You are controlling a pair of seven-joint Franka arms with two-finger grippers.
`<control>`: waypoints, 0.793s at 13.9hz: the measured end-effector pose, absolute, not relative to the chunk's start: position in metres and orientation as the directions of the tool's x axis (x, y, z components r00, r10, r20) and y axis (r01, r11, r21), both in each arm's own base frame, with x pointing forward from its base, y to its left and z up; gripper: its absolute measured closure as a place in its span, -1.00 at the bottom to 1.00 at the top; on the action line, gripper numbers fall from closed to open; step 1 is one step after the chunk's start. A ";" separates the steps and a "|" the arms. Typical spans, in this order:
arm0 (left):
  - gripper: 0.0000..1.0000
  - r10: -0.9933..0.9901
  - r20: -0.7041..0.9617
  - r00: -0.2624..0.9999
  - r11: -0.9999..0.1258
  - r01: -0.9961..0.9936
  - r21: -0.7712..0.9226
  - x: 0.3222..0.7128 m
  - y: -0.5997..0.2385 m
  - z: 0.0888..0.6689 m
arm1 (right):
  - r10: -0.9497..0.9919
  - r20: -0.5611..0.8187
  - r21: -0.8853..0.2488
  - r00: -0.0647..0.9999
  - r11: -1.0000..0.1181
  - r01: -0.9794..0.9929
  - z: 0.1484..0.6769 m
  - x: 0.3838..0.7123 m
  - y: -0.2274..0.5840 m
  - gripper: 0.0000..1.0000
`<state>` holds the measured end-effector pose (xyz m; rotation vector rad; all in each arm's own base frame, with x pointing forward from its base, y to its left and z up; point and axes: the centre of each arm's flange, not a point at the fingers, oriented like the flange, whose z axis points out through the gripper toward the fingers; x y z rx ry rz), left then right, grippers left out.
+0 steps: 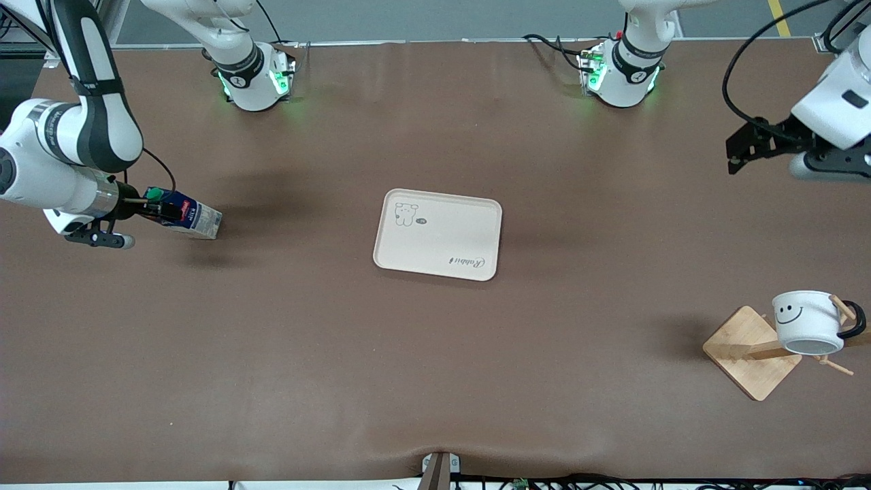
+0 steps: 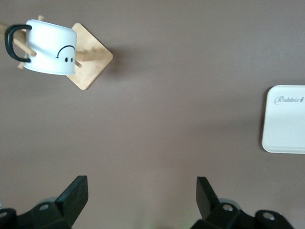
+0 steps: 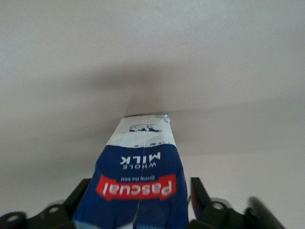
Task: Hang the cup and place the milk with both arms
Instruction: 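Release the mug on the wooden stand peg and raise the left gripper, then set the milk carton on the table and open the right gripper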
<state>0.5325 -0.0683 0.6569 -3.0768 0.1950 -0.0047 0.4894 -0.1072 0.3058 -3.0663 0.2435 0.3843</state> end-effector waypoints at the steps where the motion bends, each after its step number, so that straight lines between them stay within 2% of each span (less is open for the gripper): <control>1: -1.00 -0.111 0.001 0.994 -0.993 -0.111 -0.043 0.525 -0.061 0.659 | -0.150 -0.250 -0.022 0.957 -0.987 -0.161 0.305 0.489 -0.108 -1.00; 8: -1.00 -0.085 0.000 0.996 -0.996 -0.085 0.008 0.509 -0.050 0.661 | -0.084 -0.195 -0.033 0.977 -0.995 -0.092 0.325 0.503 -0.118 -1.00; 11: -1.00 -0.086 -0.001 0.996 -0.996 -0.086 0.010 0.509 -0.051 0.661 | -0.058 -0.276 -0.057 0.959 -0.995 -0.077 0.355 0.508 -0.126 -1.00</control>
